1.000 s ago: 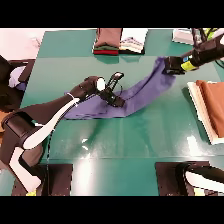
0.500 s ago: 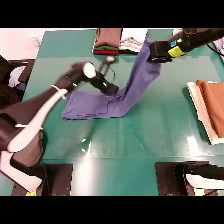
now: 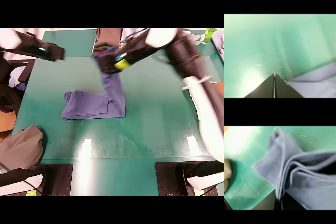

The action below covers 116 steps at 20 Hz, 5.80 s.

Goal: Fold the shirts.

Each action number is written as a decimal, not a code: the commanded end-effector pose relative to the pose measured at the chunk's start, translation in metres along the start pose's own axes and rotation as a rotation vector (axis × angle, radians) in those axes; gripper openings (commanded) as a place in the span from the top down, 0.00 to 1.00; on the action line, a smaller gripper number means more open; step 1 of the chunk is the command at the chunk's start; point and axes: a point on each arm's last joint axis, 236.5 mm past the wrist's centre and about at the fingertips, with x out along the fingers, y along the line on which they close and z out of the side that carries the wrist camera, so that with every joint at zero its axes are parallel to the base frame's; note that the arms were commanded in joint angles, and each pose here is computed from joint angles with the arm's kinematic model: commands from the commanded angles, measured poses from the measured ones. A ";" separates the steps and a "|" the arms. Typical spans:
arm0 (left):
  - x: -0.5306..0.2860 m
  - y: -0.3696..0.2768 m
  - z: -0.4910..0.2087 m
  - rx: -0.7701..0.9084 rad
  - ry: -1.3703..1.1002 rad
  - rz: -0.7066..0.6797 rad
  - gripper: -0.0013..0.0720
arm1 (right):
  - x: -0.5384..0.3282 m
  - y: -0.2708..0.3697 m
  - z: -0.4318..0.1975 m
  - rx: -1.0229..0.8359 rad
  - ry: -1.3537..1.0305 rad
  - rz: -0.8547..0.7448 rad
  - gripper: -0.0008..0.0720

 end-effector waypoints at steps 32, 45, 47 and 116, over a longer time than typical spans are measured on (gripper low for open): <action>-0.047 0.003 -0.020 0.000 0.056 -0.037 0.94 | 0.112 -0.194 -0.174 0.734 0.370 -0.350 0.26; -0.052 -0.097 -0.021 0.172 0.039 -0.222 0.95 | -0.035 -0.259 -0.042 0.383 0.125 -0.558 0.96; -0.053 -0.107 -0.023 0.189 0.042 -0.240 0.95 | -0.105 -0.296 -0.025 0.405 0.041 -0.654 0.96; -0.055 -0.113 -0.025 0.109 0.057 -0.253 0.94 | -0.164 -0.153 -0.065 0.150 -0.270 -0.287 0.96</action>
